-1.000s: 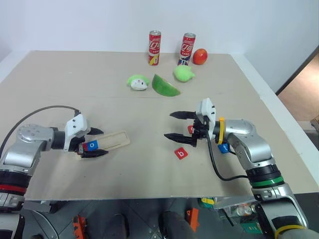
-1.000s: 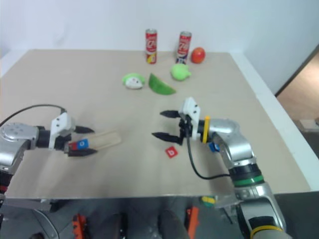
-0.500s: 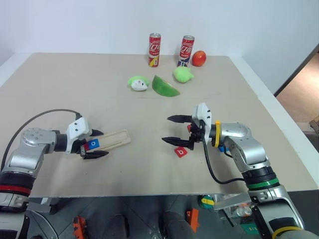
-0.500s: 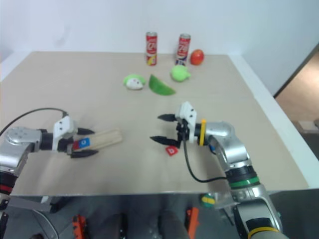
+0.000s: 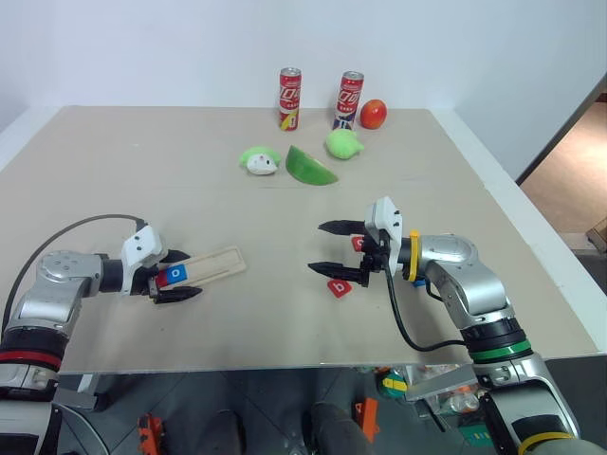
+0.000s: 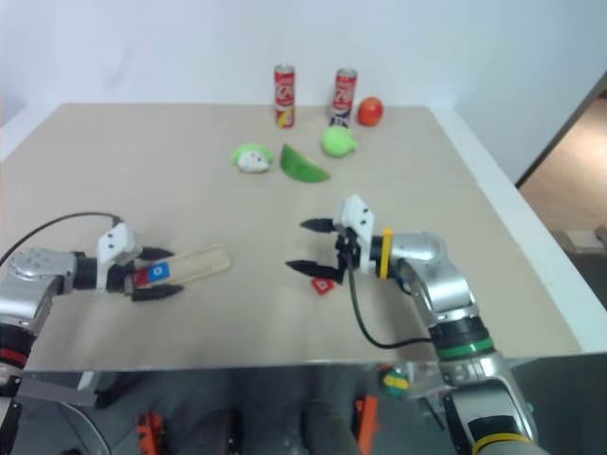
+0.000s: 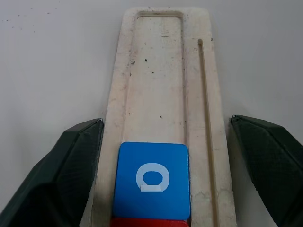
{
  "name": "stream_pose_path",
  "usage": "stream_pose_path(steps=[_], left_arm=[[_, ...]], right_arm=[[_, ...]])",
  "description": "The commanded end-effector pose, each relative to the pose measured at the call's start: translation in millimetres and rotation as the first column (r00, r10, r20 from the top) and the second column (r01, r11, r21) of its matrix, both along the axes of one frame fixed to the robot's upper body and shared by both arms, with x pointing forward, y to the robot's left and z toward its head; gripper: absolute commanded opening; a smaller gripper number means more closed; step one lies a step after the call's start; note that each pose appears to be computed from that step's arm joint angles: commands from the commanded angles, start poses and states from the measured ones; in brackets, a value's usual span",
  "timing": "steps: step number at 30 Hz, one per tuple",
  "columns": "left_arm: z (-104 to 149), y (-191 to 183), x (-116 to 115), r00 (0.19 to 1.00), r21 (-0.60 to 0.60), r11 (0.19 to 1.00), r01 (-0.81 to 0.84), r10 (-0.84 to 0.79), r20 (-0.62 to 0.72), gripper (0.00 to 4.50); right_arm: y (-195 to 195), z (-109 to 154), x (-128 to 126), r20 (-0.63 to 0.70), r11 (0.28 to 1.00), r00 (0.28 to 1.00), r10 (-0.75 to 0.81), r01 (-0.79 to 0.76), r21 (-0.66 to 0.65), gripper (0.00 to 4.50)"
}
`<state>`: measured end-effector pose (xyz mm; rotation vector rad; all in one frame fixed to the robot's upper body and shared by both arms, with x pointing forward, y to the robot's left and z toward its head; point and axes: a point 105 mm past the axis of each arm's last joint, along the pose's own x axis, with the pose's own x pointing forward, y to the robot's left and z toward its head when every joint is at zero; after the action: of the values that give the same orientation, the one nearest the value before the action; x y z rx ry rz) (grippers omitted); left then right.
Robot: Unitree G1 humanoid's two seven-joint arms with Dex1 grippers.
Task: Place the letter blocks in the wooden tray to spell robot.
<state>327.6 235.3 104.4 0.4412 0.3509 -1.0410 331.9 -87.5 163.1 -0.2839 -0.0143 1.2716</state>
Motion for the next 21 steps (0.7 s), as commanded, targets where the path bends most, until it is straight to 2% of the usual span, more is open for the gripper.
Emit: stream_pose_path(steps=[1, 2, 6, 12, 21], left_arm=[[-12.7, 4.6, -3.7, 1.000, 0.057, 0.998, -0.006, 0.007, -0.020, 3.30], [-11.0, 3.4, -3.2, 1.000, 0.063, 0.998, 0.000, 0.001, -0.006, 3.20], [10.0, -40.2, -10.3, 0.983, 0.083, 0.983, 0.162, -0.168, 0.070, 3.20], [15.0, -99.2, -16.4, 0.936, 0.098, 0.937, 0.336, -0.344, 0.075, 3.20], [14.7, -149.9, 5.6, 0.883, 0.140, 0.884, 0.446, -0.460, 0.089, 3.20]], right_arm=[[-0.9, 14.5, -3.7, 0.059, 1.000, 0.998, 0.007, -0.007, 0.008, 4.50], [-1.5, 14.4, -3.9, 0.060, 1.000, 0.998, 0.005, -0.006, 0.008, 4.50], [-7.8, 19.0, -6.9, 0.071, 1.000, 0.997, -0.007, 0.007, 0.007, 4.50], [-34.8, 13.0, -12.3, 0.037, 0.998, 0.999, -0.015, 0.018, -0.068, 4.50], [-62.8, 0.8, -11.0, 0.024, 0.988, 0.998, -0.066, 0.069, -0.139, 4.50]])
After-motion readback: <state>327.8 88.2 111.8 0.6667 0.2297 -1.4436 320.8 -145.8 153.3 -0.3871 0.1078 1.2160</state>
